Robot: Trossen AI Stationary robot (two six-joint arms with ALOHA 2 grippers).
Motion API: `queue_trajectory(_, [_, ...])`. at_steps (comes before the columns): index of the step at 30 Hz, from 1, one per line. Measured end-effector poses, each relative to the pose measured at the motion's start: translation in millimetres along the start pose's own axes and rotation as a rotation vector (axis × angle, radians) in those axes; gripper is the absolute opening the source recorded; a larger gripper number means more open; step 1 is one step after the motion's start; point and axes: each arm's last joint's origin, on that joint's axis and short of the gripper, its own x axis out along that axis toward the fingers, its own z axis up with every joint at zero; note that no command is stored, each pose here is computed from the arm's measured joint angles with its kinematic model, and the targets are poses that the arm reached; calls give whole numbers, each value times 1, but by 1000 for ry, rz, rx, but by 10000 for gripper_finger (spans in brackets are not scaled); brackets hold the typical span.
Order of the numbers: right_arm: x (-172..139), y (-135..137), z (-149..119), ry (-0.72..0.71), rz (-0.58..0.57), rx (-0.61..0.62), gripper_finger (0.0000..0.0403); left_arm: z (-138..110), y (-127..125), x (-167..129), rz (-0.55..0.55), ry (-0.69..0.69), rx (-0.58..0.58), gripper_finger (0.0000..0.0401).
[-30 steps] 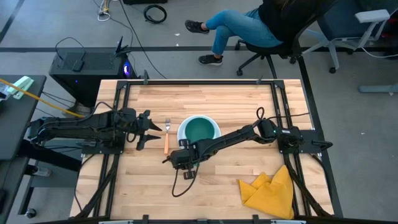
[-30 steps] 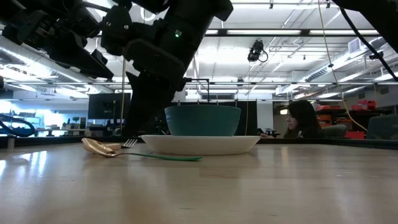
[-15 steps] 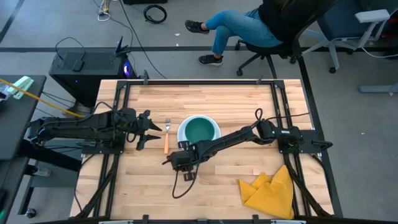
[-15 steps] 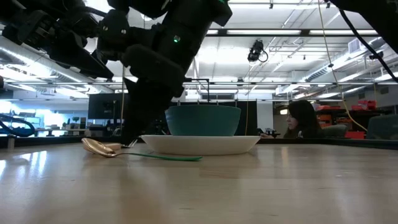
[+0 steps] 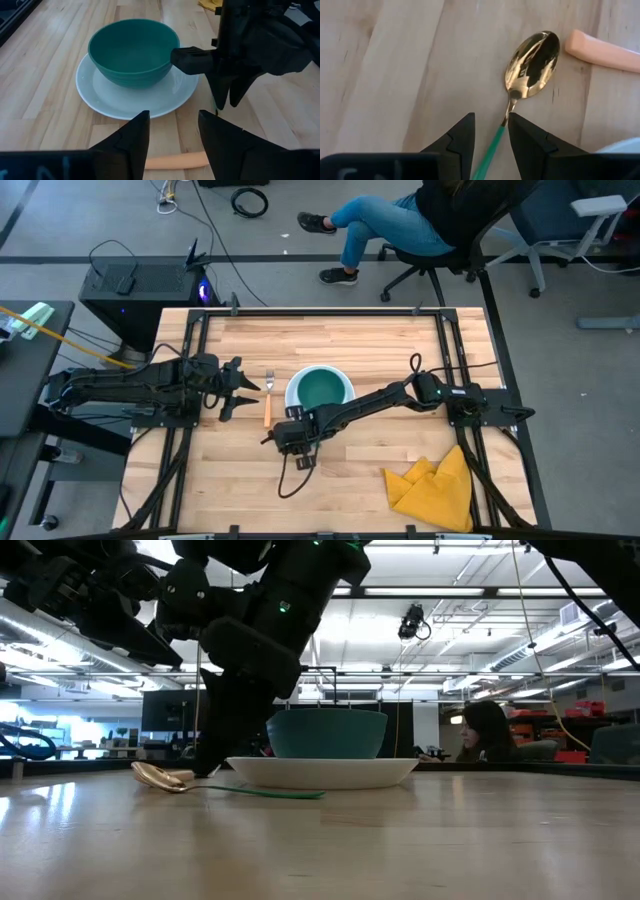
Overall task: Set table place
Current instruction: Put the green spoon into the green bowl
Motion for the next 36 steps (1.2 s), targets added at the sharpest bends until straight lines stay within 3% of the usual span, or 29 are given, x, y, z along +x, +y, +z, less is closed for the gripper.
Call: queue_trajectory(36, [11,-3,-10,26,1,1,124,0,0,0,0,0,0,177])
